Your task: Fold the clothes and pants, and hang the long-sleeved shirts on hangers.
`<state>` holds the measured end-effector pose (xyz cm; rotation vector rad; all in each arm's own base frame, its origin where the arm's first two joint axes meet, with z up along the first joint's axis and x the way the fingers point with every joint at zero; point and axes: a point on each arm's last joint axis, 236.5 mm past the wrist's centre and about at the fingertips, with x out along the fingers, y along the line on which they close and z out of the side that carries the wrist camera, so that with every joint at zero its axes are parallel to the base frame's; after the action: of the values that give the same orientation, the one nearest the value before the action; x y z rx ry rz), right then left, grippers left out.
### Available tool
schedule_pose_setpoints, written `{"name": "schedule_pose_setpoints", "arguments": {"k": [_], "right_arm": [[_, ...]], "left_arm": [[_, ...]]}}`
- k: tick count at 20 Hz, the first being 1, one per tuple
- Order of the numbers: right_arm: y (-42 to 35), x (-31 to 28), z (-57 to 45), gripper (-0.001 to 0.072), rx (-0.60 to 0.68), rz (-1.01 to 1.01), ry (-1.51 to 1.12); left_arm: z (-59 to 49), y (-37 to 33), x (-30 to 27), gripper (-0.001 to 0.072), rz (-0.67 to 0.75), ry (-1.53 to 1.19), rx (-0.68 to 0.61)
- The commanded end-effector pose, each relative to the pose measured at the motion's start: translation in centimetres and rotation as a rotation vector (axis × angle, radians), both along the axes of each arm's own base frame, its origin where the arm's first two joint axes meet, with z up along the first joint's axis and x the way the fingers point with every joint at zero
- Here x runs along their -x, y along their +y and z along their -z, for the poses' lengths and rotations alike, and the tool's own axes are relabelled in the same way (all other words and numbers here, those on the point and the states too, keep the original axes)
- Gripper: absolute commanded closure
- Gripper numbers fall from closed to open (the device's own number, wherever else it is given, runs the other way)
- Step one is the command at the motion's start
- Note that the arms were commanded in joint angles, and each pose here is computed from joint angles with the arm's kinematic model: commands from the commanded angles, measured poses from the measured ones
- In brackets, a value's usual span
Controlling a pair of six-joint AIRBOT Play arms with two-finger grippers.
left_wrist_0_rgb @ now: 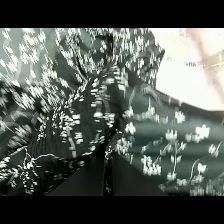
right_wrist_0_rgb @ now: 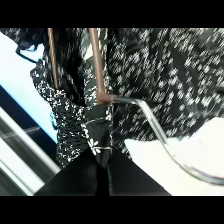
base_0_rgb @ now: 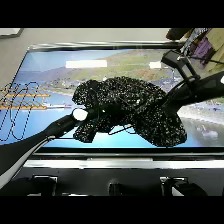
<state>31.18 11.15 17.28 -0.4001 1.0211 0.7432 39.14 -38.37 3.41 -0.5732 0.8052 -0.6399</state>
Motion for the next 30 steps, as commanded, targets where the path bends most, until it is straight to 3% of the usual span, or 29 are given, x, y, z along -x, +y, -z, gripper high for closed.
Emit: {"name": "schedule_pose_setpoints", "arguments": {"k": [1, 12, 23, 30], "right_arm": [[-1.2, 1.6, 0.8, 0.0691, 0.037, 0.061, 0.095], [-1.5, 3.2, 1.5, 0.0691, 0.045, 0.102, 0.188], [-2.5, 1.4, 4.2, 0.0691, 0.099, 0.123, 0.25], [2.3, -2.2, 5.2, 0.0692, -0.048, 0.057, 0.193]], "left_arm": [[-1.9, 2.0, -1.3, 0.069, -0.025, -0.012, 0.023], [-3.5, 2.4, -1.1, 0.069, 0.023, -0.03, 0.023], [-7.8, 1.8, -2.2, 0.0691, 0.137, -0.243, -0.109], [-12.5, -1.3, 1.2, 0.0691, 0.336, -0.298, -0.122]]}}
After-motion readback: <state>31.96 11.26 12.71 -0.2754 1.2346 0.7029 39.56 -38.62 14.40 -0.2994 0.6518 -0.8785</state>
